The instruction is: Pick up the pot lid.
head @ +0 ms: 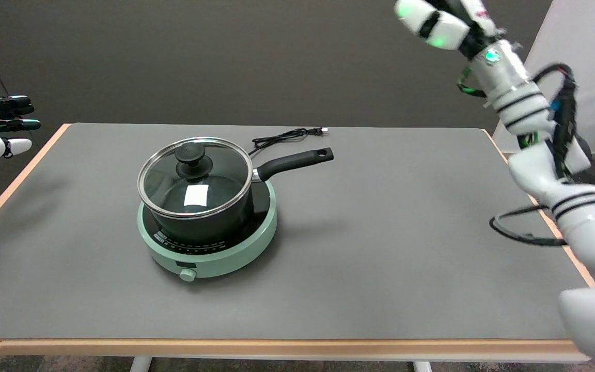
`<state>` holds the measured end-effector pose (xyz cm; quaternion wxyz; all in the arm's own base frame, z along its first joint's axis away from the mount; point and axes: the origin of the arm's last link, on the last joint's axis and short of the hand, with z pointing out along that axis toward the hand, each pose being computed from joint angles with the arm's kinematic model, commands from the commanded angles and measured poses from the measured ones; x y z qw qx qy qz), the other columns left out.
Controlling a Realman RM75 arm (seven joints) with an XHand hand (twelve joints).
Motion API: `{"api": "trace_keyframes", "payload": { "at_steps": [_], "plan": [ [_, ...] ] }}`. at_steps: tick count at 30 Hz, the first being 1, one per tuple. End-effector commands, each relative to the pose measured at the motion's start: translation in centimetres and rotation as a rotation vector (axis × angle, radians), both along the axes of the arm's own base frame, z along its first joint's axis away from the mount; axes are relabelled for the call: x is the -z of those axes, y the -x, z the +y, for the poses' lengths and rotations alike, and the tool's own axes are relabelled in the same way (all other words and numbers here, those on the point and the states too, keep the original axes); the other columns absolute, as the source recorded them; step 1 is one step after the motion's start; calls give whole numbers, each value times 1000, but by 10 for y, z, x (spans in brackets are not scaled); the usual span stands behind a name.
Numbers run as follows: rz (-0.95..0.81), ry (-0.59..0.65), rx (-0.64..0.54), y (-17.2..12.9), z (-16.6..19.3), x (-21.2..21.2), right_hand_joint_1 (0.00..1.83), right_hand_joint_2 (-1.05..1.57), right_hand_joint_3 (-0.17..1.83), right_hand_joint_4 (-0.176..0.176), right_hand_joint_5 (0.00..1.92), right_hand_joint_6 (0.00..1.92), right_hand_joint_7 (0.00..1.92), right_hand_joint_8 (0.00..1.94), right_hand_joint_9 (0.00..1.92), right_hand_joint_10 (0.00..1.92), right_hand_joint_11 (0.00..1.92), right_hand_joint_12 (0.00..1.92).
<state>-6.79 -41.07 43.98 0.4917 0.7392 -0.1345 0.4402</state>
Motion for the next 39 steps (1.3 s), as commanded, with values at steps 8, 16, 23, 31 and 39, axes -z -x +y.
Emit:
{"api": "trace_keyframes", "payload": {
  "at_steps": [8, 16, 23, 31, 39],
  "plan": [
    [755, -205, 77, -52, -82, 144, 518, 549, 901, 33, 348, 155, 333, 150, 309, 230, 109, 361],
    [1026, -407, -32, -72, -67, 218, 518, 554, 870, 37, 327, 169, 328, 169, 339, 216, 146, 392],
    [1140, -370, -58, -78, -63, 210, 518, 549, 871, 48, 360, 173, 404, 173, 420, 232, 199, 407],
    [1206, -603, 53, -61, -51, 252, 477, 532, 859, 32, 276, 164, 355, 169, 396, 217, 166, 377],
    [1274, -681, 54, -45, -48, 288, 553, 548, 898, 14, 331, 145, 432, 160, 444, 250, 149, 403]
  ]
}}
